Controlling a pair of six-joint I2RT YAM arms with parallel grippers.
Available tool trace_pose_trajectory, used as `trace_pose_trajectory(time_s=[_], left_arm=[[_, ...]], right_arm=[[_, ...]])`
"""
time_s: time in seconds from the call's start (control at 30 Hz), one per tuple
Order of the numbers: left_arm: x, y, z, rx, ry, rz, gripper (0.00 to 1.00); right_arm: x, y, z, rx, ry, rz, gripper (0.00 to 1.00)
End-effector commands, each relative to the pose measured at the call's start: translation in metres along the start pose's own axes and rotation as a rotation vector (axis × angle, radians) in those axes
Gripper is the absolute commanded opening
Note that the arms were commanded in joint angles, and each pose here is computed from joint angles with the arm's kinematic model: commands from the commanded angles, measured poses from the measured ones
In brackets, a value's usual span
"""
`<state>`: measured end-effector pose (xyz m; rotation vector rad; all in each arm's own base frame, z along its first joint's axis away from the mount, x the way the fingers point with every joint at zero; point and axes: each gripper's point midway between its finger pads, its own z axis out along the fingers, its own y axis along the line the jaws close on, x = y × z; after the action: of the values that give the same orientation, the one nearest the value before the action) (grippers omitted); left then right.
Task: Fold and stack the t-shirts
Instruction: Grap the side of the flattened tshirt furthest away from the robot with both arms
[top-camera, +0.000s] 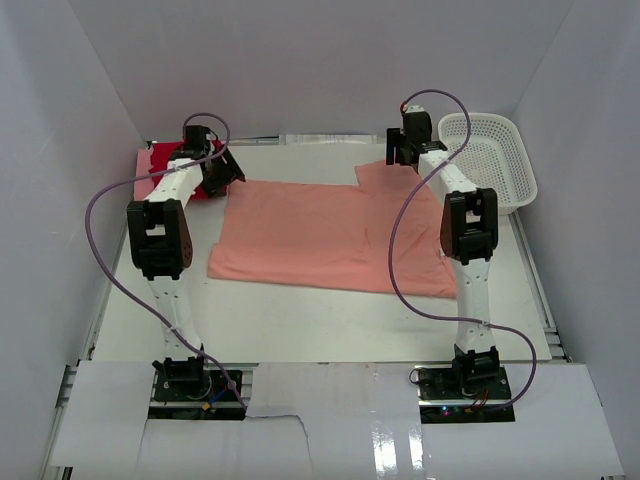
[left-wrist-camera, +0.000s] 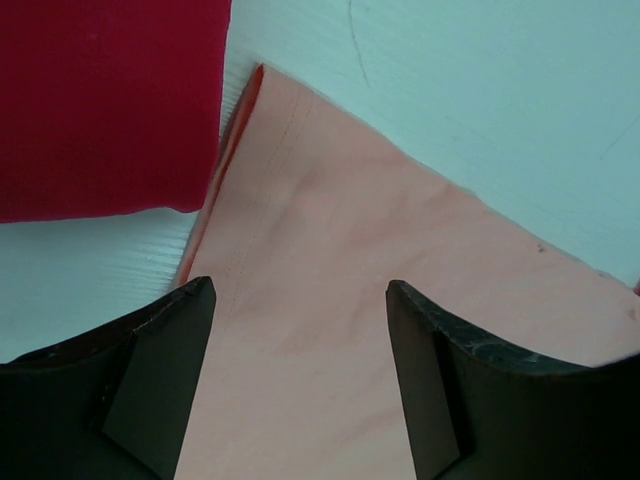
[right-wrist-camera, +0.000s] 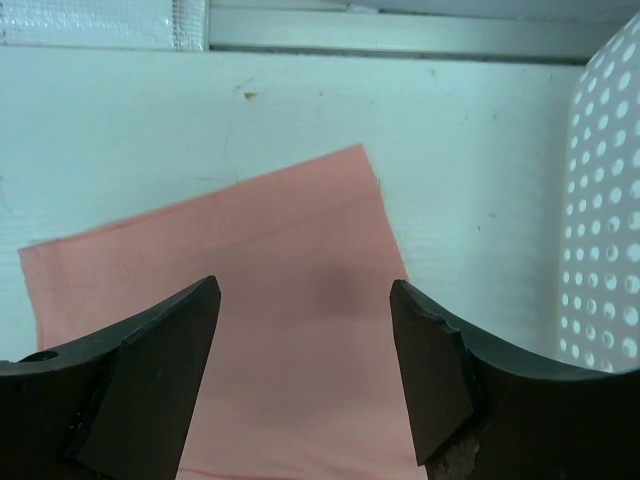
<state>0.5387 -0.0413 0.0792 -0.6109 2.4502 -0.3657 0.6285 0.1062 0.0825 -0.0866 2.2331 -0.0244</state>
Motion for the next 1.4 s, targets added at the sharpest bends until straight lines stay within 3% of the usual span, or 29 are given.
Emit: trace_pose_trajectory(time_s=[0.0, 0.17, 0.37, 0.7, 0.83, 0.93, 1.0, 1.17, 1.33, 1.37], left_arm=[[-0.045, -0.008, -0.016, 0.057, -0.114, 0.008, 0.80], [-0.050, -0.008, -0.012, 0.069, -0.121, 0.010, 0.80], [-0.056, -0.006, -0.007, 0.081, -0.127, 0.007, 0.80], [-0.057, -0.006, -0.008, 0.082, -0.137, 0.019, 0.80], [-0.058, -0.006, -0.009, 0.082, -0.141, 0.023, 0.80], [-0.057, -0.005, -0.009, 0.078, -0.140, 0.022, 0.80], [-0.057, -0.005, -0.009, 0.079, -0.138, 0.022, 0.80], [-0.057, -0.004, -0.009, 0.078, -0.140, 0.022, 0.80], [-0.056, -0.004, -0.008, 0.077, -0.137, 0.023, 0.80], [-0.056, -0.004, -0.007, 0.077, -0.136, 0.024, 0.80]], right_arm=[[-0.030, -0.003, 0.012, -0.003, -0.127, -0.002, 0.75], [-0.031, -0.008, 0.025, 0.008, -0.186, 0.005, 0.73], [-0.038, -0.017, 0.038, 0.055, -0.244, 0.031, 0.79], [-0.034, -0.032, 0.060, 0.081, -0.289, 0.094, 0.72], [-0.030, -0.034, 0.065, 0.074, -0.283, 0.112, 0.63], [-0.026, -0.033, 0.067, 0.068, -0.272, 0.112, 0.61], [-0.023, -0.031, 0.069, 0.056, -0.264, 0.109, 0.52], [-0.016, -0.030, 0.073, 0.047, -0.248, 0.114, 0.54], [-0.019, -0.028, 0.074, 0.036, -0.251, 0.115, 0.50], [-0.020, -0.027, 0.074, 0.029, -0.254, 0.116, 0.44]])
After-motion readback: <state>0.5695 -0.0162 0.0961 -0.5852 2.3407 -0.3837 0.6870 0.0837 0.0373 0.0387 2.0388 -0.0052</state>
